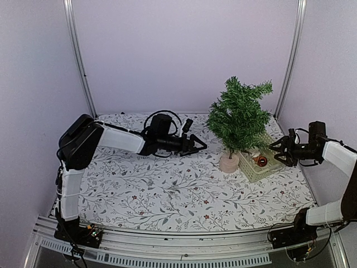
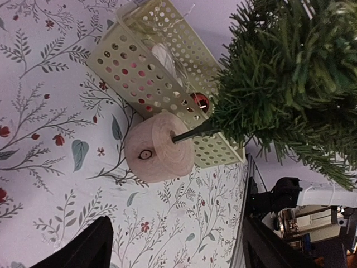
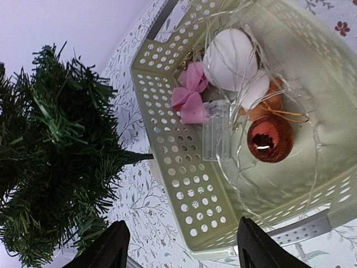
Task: Decorate the small christmas tree
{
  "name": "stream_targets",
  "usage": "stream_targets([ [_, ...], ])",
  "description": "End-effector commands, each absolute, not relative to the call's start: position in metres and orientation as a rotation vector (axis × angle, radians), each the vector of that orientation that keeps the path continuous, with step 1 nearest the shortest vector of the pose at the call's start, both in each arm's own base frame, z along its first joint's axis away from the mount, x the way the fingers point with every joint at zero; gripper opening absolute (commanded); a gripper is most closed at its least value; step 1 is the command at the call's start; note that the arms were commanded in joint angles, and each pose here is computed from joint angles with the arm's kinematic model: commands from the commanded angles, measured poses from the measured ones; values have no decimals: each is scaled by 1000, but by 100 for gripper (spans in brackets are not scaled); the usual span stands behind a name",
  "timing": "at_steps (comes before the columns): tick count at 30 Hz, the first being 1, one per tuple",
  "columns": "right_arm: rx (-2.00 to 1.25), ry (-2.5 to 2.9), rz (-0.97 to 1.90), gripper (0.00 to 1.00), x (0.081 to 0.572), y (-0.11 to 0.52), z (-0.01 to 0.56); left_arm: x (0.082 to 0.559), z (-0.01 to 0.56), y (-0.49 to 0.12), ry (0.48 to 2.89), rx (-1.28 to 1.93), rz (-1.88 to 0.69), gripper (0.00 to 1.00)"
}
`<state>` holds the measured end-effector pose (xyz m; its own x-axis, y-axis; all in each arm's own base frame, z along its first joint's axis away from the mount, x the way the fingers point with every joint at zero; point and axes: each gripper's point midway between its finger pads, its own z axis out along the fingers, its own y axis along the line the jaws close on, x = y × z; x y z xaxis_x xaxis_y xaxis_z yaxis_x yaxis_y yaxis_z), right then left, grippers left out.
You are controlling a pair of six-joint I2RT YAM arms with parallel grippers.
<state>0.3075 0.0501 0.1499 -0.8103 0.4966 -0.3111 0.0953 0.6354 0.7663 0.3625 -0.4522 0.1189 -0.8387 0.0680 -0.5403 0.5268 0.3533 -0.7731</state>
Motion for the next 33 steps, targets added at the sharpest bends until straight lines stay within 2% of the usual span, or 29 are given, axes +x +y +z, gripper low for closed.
stream_targets([
  [1,384,2323,1215,67,299,74,157,358,131,-482,2127,524,-1610,79],
  [7,389,2276,1332,64,301,82,157,361,125,-509,2116,528,-1636,76],
  [17,373,2311,1398,57,304,107,146,370,101,-535,2185,467,-1611,64],
  [22,367,2311,1419,55,307,115,144,373,87,-548,2219,465,-1593,61],
  [26,356,2321,1442,53,310,124,141,368,94,-557,2153,489,-1665,54],
  [33,346,2347,1464,53,312,134,132,350,136,-556,1897,569,-1745,49],
])
